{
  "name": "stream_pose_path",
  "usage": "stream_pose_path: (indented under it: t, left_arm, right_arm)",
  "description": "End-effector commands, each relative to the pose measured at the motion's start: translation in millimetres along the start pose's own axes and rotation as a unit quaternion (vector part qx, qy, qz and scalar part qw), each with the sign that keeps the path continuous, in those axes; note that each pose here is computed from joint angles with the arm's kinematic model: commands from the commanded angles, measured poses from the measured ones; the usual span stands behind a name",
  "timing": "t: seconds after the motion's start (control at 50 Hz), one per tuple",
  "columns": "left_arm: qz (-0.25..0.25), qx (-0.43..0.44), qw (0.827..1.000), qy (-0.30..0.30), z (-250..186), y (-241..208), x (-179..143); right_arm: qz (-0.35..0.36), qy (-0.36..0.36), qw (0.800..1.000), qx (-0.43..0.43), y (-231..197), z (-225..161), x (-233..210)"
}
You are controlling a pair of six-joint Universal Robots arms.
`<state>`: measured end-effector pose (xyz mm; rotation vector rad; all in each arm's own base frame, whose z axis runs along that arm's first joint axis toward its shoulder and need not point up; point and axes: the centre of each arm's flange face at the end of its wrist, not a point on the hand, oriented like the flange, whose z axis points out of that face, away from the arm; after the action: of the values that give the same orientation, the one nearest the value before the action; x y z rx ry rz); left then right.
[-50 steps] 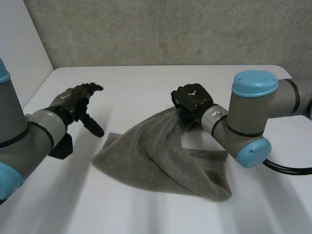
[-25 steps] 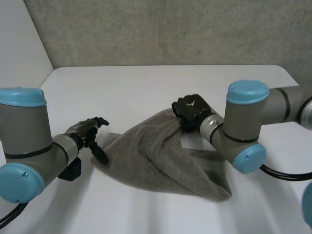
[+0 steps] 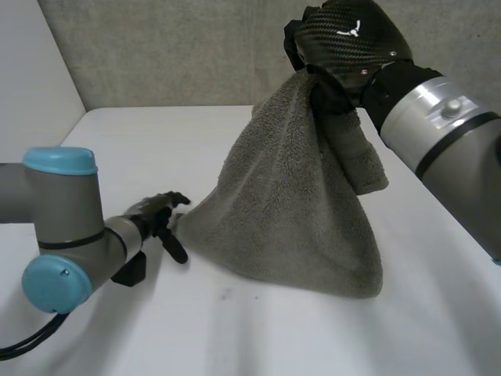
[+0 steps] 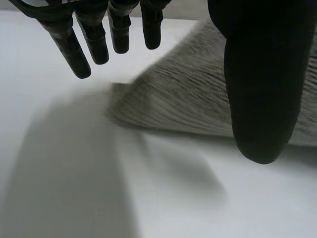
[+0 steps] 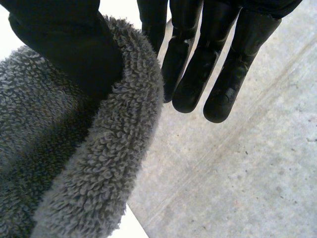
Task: Fold the towel.
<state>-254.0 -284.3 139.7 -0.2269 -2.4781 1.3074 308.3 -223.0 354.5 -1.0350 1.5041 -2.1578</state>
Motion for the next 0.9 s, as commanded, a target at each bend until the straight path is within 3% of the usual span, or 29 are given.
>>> stream_pose_path:
  t: [0.02,0.18,0.3,0.32,0.34,0.38,0.4,0.44,0.46,0.48,0.5,0.52,0.56,0.6,0.62,0.64,0.66,0.7,0.72,0.76,0.78,0.82,0.88,0.9]
  left_arm:
    - [0.013,-0.029,0.993,0.110,-2.5,13.9,32.7]
    - [0.028,0.038,0.998,0.040,15.6,-4.8,22.8]
    - [0.087,0.180,0.980,0.010,26.6,-56.7,21.5]
    - [0.107,0.232,0.967,0.009,25.3,-78.7,23.5]
    - [0.107,0.233,0.967,0.009,25.3,-78.9,23.5]
    - [0.138,0.348,0.927,0.004,10.3,-128.6,30.7]
    - [0.139,0.349,0.927,0.004,10.2,-128.9,30.7]
    - [0.149,0.448,0.882,0.014,-14.4,-166.6,45.8]
    - [0.149,0.448,0.881,0.014,-14.6,-166.7,45.8]
    - [0.148,0.483,0.863,0.020,-26.7,-180.0,51.6]
    - [0.148,0.483,0.863,0.020,-26.9,-180.1,51.6]
    - [0.146,0.506,0.850,0.023,-36.5,-189.2,54.4]
    - [0.148,0.506,0.850,0.027,-41.7,-188.5,55.6]
    - [0.153,0.465,0.872,0.026,-39.2,-167.4,51.1]
    - [0.153,0.465,0.872,0.026,-39.2,-167.3,51.1]
    - [0.156,0.435,0.886,0.022,-34.5,-152.0,47.3]
    - [0.157,0.435,0.887,0.022,-34.5,-151.9,47.2]
    - [0.162,0.364,0.917,0.017,-24.1,-117.1,38.7]
    - [0.162,0.363,0.917,0.017,-24.1,-116.9,38.7]
    - [0.170,0.292,0.941,0.014,-20.7,-82.8,33.0]
    - [0.170,0.292,0.941,0.014,-20.7,-82.6,33.0]
    - [0.176,0.263,0.949,0.011,-20.9,-68.5,29.5]
    - [0.194,0.216,0.957,0.005,-22.5,-43.7,24.1]
    - [0.203,0.201,0.958,0.005,-25.3,-33.2,22.9]
  right_arm:
    - [-0.004,0.001,1.000,-0.002,-2.4,-11.6,-0.3]
    - [-0.005,0.016,1.000,-0.003,-2.7,-11.2,6.2]
    - [-0.010,0.021,1.000,0.008,-3.6,-5.7,8.9]
    - [-0.014,0.028,0.999,0.020,-5.4,-1.9,11.8]
    - [-0.021,0.042,0.998,0.039,-8.2,3.0,16.2]
    - [-0.030,0.063,0.996,0.058,-5.6,10.4,22.6]
    - [-0.030,0.063,0.996,0.058,-5.6,10.5,22.7]
    - [-0.047,0.103,0.986,0.119,-6.3,23.6,33.0]
    - [-0.047,0.103,0.986,0.119,-6.4,23.6,33.1]
    - [-0.051,0.111,0.981,0.149,-7.1,27.7,34.4]
    - [-0.055,0.116,0.978,0.167,-6.4,29.6,34.2]
    - [-0.055,0.116,0.978,0.167,-6.4,29.6,34.2]
    - [-0.060,0.101,0.979,0.165,0.5,28.3,27.3]
    - [-0.049,0.040,0.991,0.117,30.3,23.7,7.6]
    - [-0.049,0.040,0.991,0.117,30.5,23.7,7.4]
    - [-0.036,-0.005,0.996,0.080,48.7,16.8,-6.6]
    - [-0.025,-0.041,0.998,0.039,64.4,7.3,-18.3]
    - [-0.018,-0.072,0.997,-0.002,78.2,-3.2,-27.7]
    - [-0.018,-0.073,0.997,-0.003,78.4,-3.3,-27.8]
    - [-0.023,-0.112,0.988,-0.107,107.9,-29.6,-36.9]
    - [-0.023,-0.113,0.988,-0.108,108.0,-29.7,-36.9]
    - [-0.049,-0.164,0.964,-0.206,131.6,-60.6,-47.7]
    - [-0.065,-0.196,0.946,-0.250,138.5,-77.7,-52.8]
    - [-0.081,-0.228,0.925,-0.291,144.2,-93.7,-55.4]
